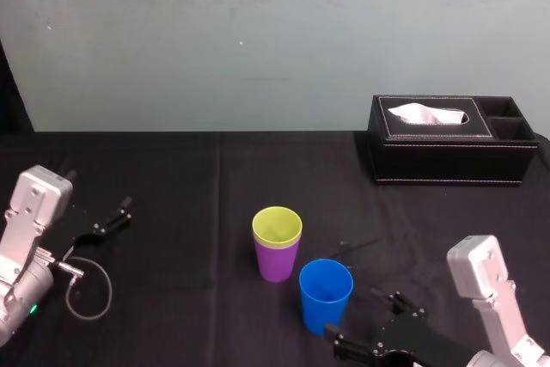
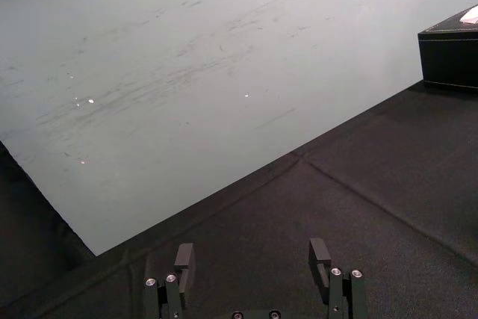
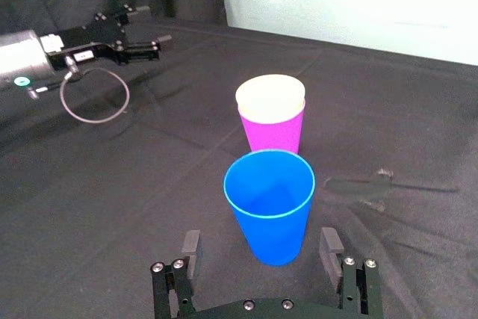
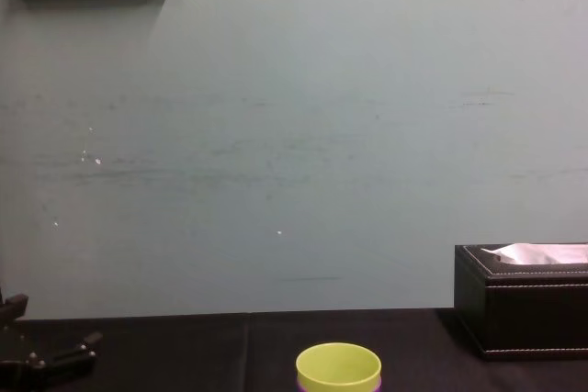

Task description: Stack the three plastic cups sequentially using one hand.

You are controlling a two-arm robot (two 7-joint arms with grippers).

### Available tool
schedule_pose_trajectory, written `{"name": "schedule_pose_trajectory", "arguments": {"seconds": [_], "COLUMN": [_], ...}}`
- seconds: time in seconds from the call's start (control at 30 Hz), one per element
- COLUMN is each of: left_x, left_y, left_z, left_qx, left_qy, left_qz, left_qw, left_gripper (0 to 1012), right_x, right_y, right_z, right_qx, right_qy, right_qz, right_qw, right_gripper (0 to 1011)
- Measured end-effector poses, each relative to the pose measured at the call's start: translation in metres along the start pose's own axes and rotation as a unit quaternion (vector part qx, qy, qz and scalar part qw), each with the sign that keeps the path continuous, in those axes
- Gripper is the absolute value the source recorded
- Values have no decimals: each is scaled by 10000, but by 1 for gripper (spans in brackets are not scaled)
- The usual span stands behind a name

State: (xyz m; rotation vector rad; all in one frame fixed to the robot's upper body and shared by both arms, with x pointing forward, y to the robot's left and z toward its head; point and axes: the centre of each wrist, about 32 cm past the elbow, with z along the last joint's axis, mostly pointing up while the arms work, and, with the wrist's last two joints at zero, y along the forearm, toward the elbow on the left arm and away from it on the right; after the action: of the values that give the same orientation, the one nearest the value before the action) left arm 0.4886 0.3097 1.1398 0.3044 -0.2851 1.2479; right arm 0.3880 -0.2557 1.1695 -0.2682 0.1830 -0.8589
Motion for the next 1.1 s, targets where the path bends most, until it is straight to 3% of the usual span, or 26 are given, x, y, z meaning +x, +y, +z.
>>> {"name": "schedule_pose_trajectory", "arguments": {"seconds": [0.4,1.1], "left_x": [0,0], "left_y": [0,0], "left_z": [0,0], "left_qx": [0,0], "left_qy": [0,0], "left_qz": [0,0], "left_qw": [10000,10000], "left_gripper": [1000,1000], "right_x": [-91,-145], "right_y": [171,373], "right_z": [-235,-358], "right_qx": [-61,208], "right_qy": [-26,-149], "right_qz": [-163,-391], "right_qw": [9998,9989], "right_gripper": [1003,1003]}}
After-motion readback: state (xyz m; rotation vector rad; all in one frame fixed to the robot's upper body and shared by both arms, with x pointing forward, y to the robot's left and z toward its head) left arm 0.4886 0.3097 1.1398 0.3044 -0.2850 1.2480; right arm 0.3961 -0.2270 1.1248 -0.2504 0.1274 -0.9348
